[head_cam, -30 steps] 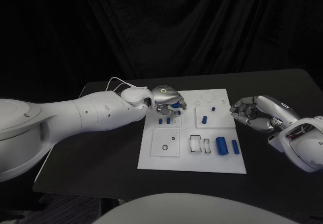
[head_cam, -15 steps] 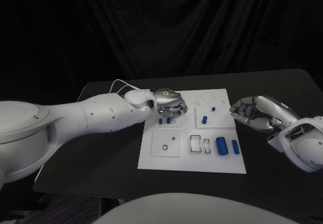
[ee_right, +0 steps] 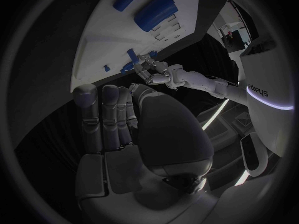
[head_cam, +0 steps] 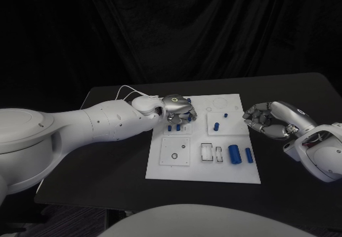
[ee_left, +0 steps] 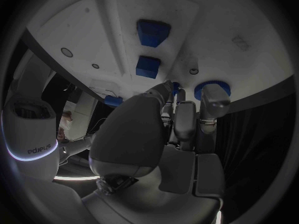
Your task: Assemble the parts on the task board
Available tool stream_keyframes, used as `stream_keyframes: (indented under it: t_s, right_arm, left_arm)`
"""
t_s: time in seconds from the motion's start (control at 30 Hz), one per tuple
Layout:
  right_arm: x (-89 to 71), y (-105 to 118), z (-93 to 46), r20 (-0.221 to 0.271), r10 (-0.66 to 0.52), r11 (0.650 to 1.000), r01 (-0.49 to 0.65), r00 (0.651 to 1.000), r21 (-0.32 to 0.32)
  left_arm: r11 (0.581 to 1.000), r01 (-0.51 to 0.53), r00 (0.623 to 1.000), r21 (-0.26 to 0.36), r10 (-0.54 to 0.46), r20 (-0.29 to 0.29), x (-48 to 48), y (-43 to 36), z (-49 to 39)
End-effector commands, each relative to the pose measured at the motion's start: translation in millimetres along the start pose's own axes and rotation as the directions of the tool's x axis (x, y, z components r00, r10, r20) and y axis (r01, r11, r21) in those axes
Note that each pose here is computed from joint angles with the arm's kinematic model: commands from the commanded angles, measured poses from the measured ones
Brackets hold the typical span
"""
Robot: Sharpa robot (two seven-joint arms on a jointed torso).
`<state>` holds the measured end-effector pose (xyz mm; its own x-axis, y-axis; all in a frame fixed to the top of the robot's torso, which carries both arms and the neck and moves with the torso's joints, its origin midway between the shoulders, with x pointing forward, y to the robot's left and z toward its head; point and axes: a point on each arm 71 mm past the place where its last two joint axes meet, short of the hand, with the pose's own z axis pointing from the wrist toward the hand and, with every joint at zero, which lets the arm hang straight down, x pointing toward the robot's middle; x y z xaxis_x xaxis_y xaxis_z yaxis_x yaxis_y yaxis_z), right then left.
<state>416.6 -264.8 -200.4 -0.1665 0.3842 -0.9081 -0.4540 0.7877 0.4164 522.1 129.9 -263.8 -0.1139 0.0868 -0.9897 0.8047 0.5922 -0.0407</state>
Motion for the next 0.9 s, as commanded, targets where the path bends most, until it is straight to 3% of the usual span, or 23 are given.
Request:
stream_keyframes:
  t_s: [0.03, 0.9]
  right_arm:
    - [1.5, -0.1, -0.3, -0.006, 0.001, 1.0, -0.001, 1.0, 0.004]
    - [2.7, -0.5, -0.4, -0.014, 0.002, 1.0, -0.002, 1.0, 0.009]
  left_arm:
    - [1.0, 0.0, 1.0, 0.0, 0.0, 0.005, 0.6, -0.4, 0.0]
    - [1.0, -0.025, 0.996, -0.006, 0.026, 0.083, -2.5, 0.4, -2.6]
